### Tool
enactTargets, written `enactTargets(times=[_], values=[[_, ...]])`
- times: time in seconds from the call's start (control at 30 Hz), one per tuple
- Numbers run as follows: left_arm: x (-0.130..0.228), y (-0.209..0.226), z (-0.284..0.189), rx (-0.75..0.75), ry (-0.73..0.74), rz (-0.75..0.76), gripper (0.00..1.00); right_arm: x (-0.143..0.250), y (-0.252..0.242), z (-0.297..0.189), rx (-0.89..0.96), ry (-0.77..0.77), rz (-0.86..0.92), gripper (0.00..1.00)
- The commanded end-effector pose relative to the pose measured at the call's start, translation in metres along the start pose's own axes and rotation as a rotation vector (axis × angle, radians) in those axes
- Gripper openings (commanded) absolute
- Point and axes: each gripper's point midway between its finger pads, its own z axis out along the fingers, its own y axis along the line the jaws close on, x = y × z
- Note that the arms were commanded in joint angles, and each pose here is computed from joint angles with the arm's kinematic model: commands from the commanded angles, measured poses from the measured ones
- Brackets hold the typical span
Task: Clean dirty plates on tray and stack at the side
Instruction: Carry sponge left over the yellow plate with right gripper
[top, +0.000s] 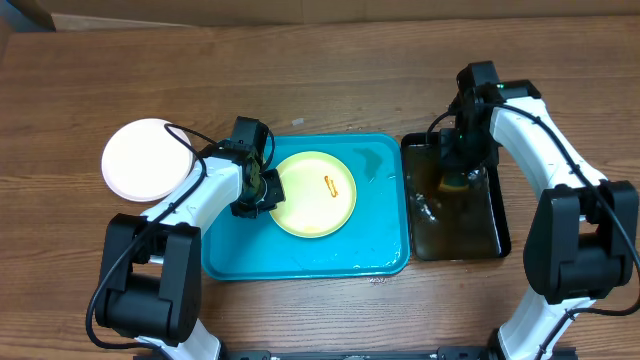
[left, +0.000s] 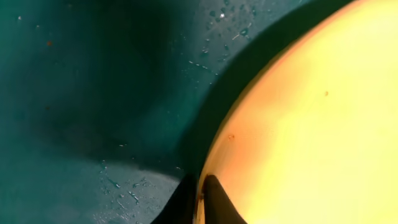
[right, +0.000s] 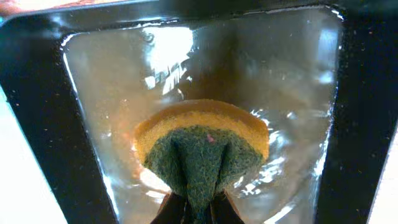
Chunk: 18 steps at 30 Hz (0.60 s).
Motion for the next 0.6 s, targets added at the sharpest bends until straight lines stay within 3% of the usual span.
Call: enactTargets(times=[0.0,0.47,0.57], values=[[-0.001,0.001,0.003,-0.014,0.000,0.022,0.04,-0.010,-0.007,-0.022,0.048,-0.070,0.058,0.04],[-0.001,0.001,0.003,-0.019,-0.003,0.028,0.09,-0.001,0.004,-0.030,0.332,-0.145,0.037,0.04],[-0.001,0.001,0.003,-0.019,-0.003,0.029,0.09,-0.007,-0.007,-0.039,0.443,-0.227,0.138,0.04]])
